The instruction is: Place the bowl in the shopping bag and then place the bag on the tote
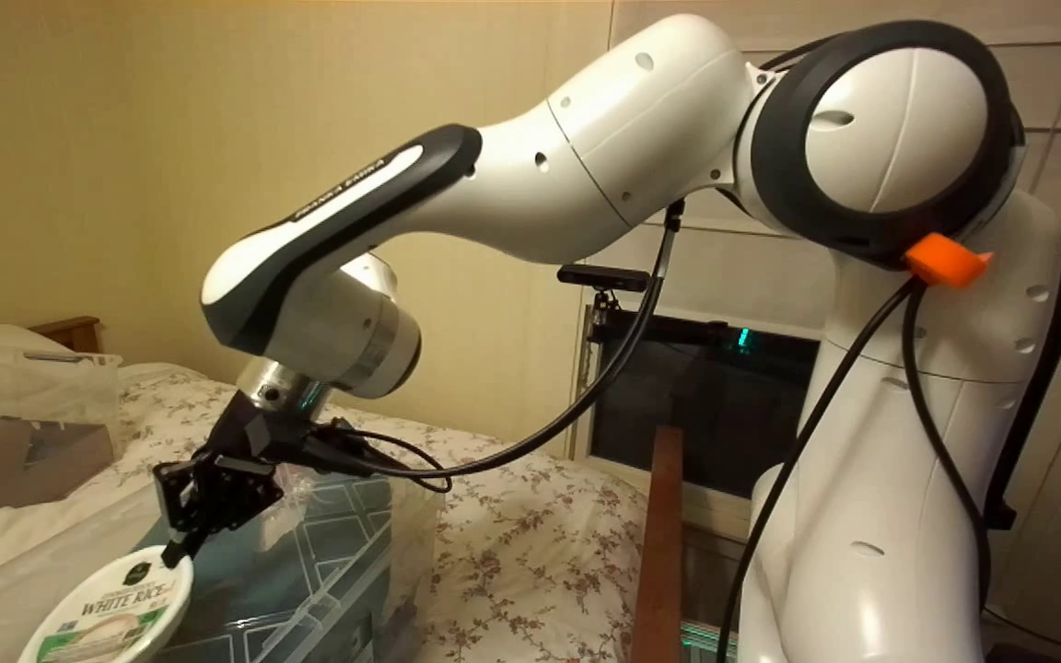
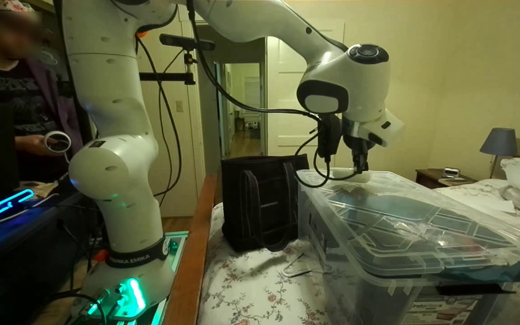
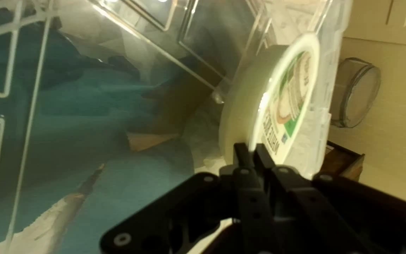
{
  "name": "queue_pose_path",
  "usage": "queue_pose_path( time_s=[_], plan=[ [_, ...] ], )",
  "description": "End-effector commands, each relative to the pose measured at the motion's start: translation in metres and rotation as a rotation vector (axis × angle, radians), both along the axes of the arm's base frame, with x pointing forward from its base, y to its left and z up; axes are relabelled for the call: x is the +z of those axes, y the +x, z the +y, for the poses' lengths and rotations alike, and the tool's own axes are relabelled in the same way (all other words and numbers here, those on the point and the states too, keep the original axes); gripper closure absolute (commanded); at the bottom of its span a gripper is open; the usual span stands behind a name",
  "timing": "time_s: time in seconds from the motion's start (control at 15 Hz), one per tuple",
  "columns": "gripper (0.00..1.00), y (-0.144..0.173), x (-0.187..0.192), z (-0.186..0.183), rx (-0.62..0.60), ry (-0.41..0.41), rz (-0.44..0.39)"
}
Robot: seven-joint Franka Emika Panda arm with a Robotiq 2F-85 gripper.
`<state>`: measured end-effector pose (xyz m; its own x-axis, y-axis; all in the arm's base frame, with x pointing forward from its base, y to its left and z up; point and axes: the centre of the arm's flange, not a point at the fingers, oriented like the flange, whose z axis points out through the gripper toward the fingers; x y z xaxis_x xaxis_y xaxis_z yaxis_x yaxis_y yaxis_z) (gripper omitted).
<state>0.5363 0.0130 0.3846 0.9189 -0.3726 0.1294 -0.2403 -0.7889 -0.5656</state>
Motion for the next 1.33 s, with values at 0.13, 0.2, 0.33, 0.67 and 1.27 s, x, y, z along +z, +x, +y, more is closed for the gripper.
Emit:
queue_pose_path(
  time_s=[0.13,0.2,0.33,0.67,1.27],
  plan=[
    [0.98,-0.028,0.053,0.042,0.248,0.147,-0.075],
    [0.98,-0.032,0.062,0.057,0.307,0.146,-0.083],
    [0.98,-0.040,0.075,0.086,0.425,0.142,-0.087],
    [0.98,-0.056,0.082,0.174,0.702,0.081,-0.045],
    [0.98,-0.072,0.082,0.266,1.101,-0.208,-0.072]
  ],
)
